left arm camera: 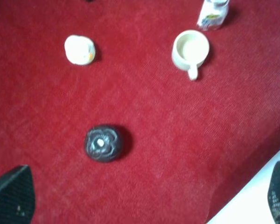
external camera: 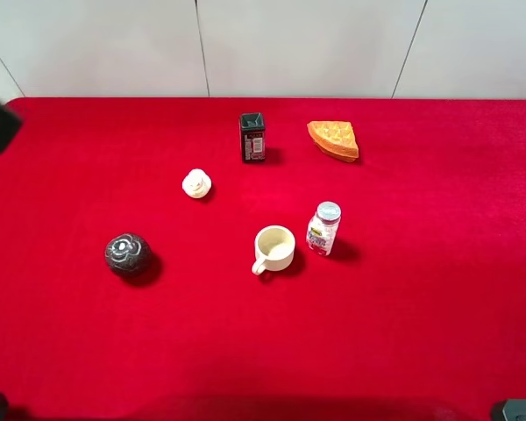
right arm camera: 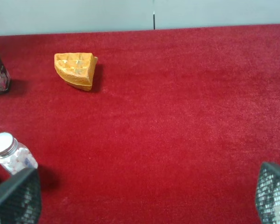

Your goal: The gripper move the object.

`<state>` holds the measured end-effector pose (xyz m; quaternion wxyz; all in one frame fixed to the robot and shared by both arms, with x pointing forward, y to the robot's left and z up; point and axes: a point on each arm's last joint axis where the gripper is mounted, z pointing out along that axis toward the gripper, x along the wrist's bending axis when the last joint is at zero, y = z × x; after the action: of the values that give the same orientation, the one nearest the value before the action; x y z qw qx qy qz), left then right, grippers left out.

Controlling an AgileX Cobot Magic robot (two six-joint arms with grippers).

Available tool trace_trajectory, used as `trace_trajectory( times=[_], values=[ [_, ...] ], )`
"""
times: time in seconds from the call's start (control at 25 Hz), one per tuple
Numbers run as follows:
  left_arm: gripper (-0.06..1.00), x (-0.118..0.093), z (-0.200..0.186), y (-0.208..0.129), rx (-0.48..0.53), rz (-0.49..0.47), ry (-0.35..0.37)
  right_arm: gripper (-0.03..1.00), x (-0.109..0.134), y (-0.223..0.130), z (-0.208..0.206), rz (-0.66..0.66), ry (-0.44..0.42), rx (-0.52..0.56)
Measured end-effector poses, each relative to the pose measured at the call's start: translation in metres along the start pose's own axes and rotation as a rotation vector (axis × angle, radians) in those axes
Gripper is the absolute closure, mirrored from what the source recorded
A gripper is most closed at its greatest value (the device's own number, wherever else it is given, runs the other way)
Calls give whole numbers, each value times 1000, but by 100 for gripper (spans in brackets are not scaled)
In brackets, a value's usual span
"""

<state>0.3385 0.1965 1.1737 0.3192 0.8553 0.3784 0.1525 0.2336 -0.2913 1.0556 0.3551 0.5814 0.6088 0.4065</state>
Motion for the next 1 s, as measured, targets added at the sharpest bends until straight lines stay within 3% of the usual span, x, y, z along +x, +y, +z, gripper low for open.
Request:
trace_trajectory(
  times=[0.24,0.64,0.8,1.0],
  values=[
    [-5,12,3,-40,11,-56,44,27,0,0,0,0,0,0],
    [-5,17,14,-86,8,-117,60,27,0,0,0,0,0,0],
    [-5,23,6,-106,-44,-219,117,27,0,0,0,0,0,0],
    [-5,28,-10,-129,-146,-359,247,27,0,0,0,0,0,0]
  ],
)
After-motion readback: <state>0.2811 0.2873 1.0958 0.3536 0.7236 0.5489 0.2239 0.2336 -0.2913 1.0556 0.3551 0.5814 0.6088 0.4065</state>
